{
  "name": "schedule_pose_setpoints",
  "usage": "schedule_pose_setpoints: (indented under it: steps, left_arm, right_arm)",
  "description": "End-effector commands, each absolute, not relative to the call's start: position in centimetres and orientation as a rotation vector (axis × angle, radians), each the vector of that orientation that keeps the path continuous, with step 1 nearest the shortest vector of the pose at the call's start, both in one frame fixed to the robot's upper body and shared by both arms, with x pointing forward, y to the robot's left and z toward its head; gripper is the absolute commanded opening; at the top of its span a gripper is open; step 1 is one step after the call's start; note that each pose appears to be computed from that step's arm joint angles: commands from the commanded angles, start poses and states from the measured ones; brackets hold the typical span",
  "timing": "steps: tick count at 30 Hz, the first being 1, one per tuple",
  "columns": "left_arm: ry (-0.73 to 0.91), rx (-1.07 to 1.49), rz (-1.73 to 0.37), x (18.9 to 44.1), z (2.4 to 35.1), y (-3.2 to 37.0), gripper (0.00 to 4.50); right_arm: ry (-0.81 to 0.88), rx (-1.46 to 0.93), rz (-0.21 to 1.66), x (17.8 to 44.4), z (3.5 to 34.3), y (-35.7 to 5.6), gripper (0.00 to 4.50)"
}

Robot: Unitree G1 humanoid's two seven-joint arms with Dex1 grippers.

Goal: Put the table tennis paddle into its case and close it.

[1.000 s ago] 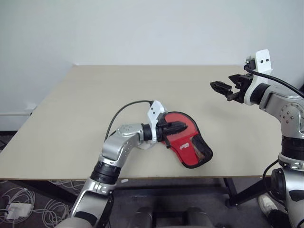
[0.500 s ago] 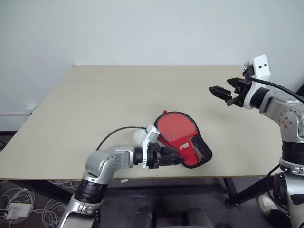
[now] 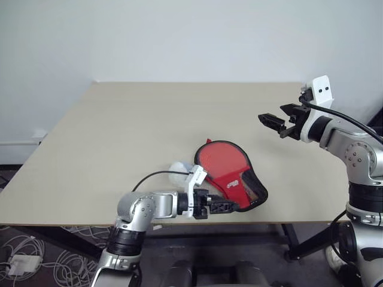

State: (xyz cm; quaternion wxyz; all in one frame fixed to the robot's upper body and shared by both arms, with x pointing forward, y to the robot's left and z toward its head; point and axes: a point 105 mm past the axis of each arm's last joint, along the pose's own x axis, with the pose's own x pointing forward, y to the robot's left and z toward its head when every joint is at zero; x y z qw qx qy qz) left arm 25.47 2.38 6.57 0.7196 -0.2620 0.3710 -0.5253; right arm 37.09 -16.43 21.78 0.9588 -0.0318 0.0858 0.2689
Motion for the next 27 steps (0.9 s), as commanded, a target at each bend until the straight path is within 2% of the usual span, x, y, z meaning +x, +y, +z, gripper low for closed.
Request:
schedule_pose_setpoints:
  steps: [1, 16, 27]
  left_arm:
    - [0.832, -0.602, -1.148, 26.1, 6.8, 2.0, 4.46]
    - [0.914, -0.670, -1.100, 26.2, 6.3, 1.3, 4.46]
    - [0.963, -0.717, -1.040, 25.7, 6.3, 4.4, 4.46]
  right_arm:
    - [0.110, -0.067, 0.550, 36.7, 23.4, -16.2, 4.50]
    - [0.112, -0.051, 0.553, 36.3, 23.2, -15.7, 4.50]
    - [0.114, -0.041, 0.554, 36.2, 23.0, -15.4, 4.50]
